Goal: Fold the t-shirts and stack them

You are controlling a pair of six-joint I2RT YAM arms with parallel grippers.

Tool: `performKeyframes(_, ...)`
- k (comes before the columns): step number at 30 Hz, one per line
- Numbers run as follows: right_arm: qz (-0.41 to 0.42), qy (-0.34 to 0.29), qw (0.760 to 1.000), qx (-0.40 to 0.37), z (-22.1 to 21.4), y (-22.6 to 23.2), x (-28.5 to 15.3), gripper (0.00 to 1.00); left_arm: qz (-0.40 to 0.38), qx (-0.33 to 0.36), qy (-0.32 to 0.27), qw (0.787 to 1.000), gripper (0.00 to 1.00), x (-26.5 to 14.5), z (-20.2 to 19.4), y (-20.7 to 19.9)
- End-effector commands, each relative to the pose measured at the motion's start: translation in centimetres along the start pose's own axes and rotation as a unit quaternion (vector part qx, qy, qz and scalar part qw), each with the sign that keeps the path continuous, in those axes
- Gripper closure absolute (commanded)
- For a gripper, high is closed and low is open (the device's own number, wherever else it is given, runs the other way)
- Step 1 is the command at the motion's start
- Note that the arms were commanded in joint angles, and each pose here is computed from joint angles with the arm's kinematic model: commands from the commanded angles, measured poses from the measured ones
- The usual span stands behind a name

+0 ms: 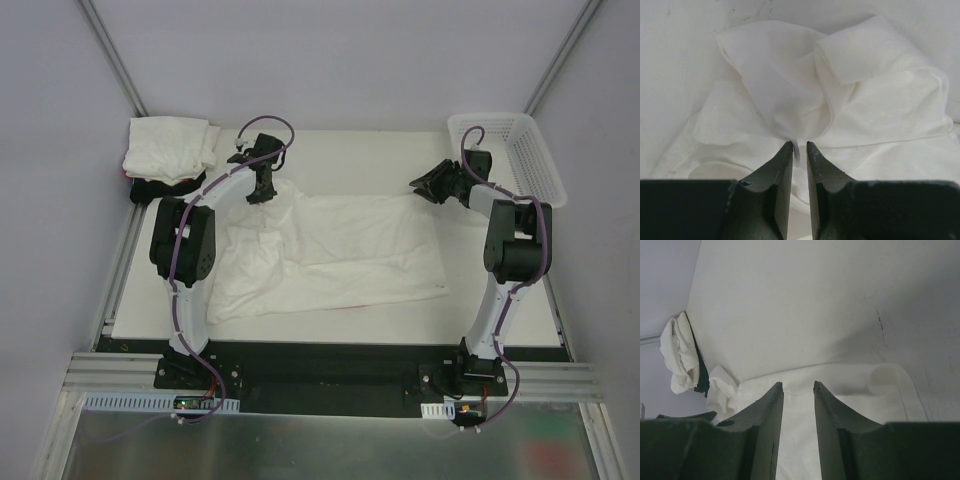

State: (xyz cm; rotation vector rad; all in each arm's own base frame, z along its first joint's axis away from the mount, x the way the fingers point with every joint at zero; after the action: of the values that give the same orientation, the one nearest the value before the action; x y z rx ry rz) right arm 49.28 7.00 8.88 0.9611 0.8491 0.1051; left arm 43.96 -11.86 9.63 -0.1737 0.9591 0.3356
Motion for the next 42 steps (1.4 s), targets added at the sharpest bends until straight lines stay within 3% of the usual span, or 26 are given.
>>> performKeyframes(1, -0.004, 0.000, 1.000, 0.017, -0.1, -0.2, -0.6, 0.66, -0.010, 0.006, -0.005, 1.000, 0.83, -0.6, 0.5, -0.6)
performKeyframes(13, -0.005, -0.002, 1.000, 0.018, -0.1, -0.2, -0.7, 0.67, -0.003, 0.006, 0.002, 1.000, 0.86, -0.2, -0.1, -0.3)
performKeyframes(19, -0.007, -0.003, 1.000, 0.020, -0.1, -0.3, -0.8, 0.66, -0.002, 0.007, 0.009, 1.000, 0.98, 0.1, -0.6, -0.3)
performKeyframes(27, -0.011, -0.010, 1.000, 0.022, 0.1, -0.7, -1.2, 0.67, 0.004, 0.005, 0.015, 1.000, 1.00, 0.4, -1.2, 0.0)
performKeyframes(34, -0.024, 0.000, 1.000, 0.019, 0.4, -1.4, 0.1, 0.66, -0.002, -0.006, -0.026, 1.000, 1.00, -1.5, 1.4, -0.2)
performKeyframes(42, -0.051, -0.007, 0.999, 0.011, 2.2, -2.5, 0.5, 0.56, -0.018, -0.009, -0.056, 0.998, 1.00, -3.4, 3.7, -0.7)
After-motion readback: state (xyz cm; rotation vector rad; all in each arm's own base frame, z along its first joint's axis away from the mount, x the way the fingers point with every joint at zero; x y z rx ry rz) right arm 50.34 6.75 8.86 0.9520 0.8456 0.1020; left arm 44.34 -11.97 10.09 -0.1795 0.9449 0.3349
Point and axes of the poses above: each gripper's point midway between its finger pads, its own x axis out along the fingers, its own y axis along the line the jaws close on, z = x × y, the point moved 3 cm from there along -x, back along the fingers, and after that the axes turned 2 degrees about -x, right-handed, at the moved point
